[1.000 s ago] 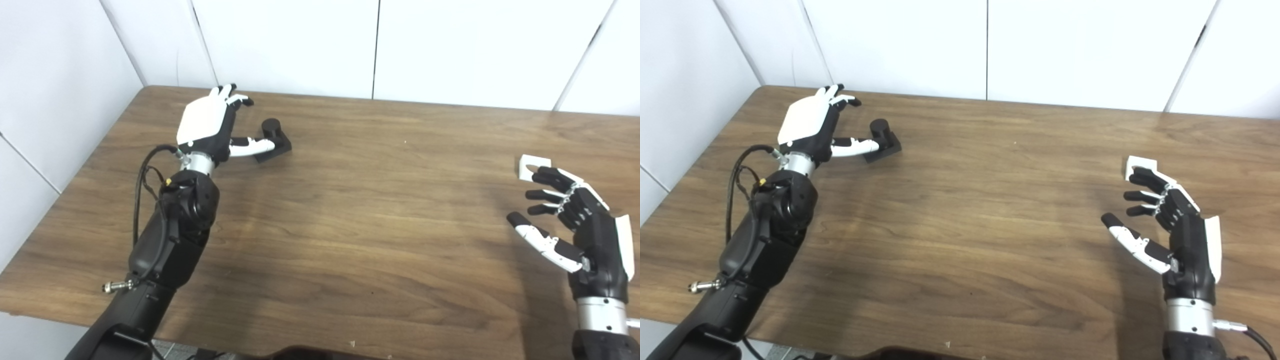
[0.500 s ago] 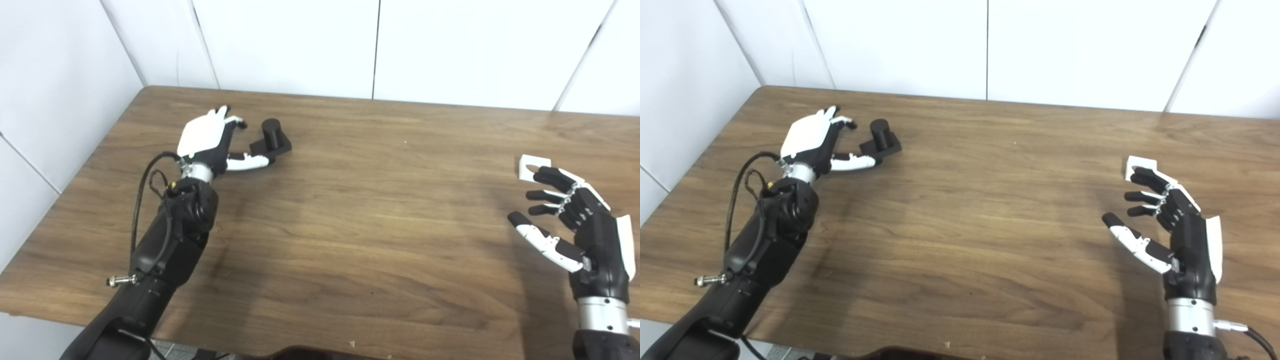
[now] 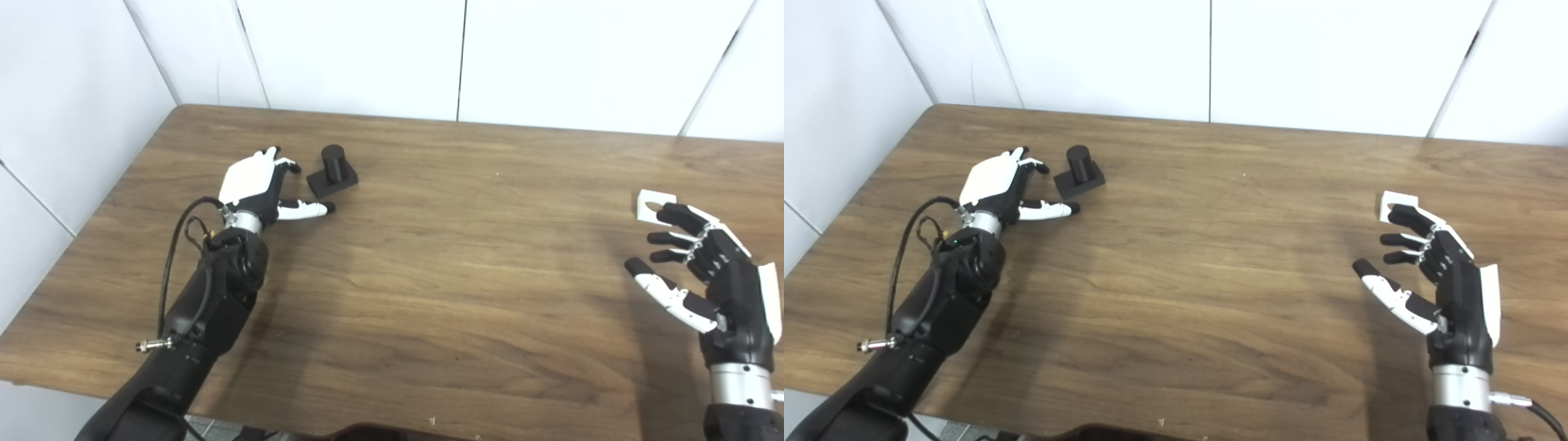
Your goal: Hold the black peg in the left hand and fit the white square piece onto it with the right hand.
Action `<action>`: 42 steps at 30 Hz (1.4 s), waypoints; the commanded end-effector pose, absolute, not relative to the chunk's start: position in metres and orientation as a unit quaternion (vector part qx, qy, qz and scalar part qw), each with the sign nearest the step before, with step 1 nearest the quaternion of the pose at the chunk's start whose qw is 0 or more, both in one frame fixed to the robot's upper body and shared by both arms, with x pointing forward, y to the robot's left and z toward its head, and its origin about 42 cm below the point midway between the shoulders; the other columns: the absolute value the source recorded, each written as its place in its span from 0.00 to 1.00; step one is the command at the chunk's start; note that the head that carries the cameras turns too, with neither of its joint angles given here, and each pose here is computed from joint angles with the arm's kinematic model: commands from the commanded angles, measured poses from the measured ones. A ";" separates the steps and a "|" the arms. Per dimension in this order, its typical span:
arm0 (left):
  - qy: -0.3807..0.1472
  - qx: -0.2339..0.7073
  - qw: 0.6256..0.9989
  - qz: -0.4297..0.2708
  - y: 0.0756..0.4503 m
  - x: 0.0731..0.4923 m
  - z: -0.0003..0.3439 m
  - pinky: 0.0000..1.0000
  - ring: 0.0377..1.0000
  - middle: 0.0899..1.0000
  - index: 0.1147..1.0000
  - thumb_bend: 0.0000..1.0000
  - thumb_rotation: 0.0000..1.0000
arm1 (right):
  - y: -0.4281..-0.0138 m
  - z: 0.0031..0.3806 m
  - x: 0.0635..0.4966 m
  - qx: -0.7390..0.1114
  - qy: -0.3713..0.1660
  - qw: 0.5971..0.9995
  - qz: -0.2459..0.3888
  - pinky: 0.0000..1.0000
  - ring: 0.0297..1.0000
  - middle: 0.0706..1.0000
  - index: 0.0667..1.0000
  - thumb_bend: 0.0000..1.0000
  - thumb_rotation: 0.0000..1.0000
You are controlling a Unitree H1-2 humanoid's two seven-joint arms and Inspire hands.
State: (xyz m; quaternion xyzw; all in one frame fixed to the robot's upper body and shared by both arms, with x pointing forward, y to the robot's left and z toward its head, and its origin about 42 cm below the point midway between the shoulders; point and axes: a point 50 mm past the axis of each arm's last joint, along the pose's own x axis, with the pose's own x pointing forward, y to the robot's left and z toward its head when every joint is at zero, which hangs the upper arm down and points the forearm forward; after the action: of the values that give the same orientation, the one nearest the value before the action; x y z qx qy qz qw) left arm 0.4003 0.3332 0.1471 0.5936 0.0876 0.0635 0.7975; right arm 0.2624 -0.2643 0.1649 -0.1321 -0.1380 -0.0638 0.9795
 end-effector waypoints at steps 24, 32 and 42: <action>0.072 0.575 0.814 0.044 0.326 0.431 0.147 0.94 0.99 0.96 0.70 0.85 0.53 | -0.259 0.175 0.255 -0.120 -0.169 0.975 -0.077 0.56 0.61 0.71 0.71 0.52 0.06; 0.072 0.555 0.828 0.019 0.320 0.434 0.146 0.93 0.99 0.96 0.70 0.85 0.53 | -0.260 0.174 0.255 -0.123 -0.168 0.975 -0.080 0.57 0.62 0.72 0.71 0.52 0.01; 0.070 0.560 0.825 -0.002 0.309 0.435 0.144 0.89 0.99 0.95 0.70 0.83 0.52 | -0.260 0.173 0.258 -0.123 -0.173 0.974 -0.080 0.57 0.61 0.71 0.71 0.52 0.06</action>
State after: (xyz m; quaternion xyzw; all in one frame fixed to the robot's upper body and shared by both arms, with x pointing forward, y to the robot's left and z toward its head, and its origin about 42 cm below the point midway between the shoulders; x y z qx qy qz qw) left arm 0.4289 0.3247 0.1438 0.5624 0.0722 0.0346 0.8230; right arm 0.2587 -0.2634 0.1627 -0.1272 -0.1362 -0.0745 0.9796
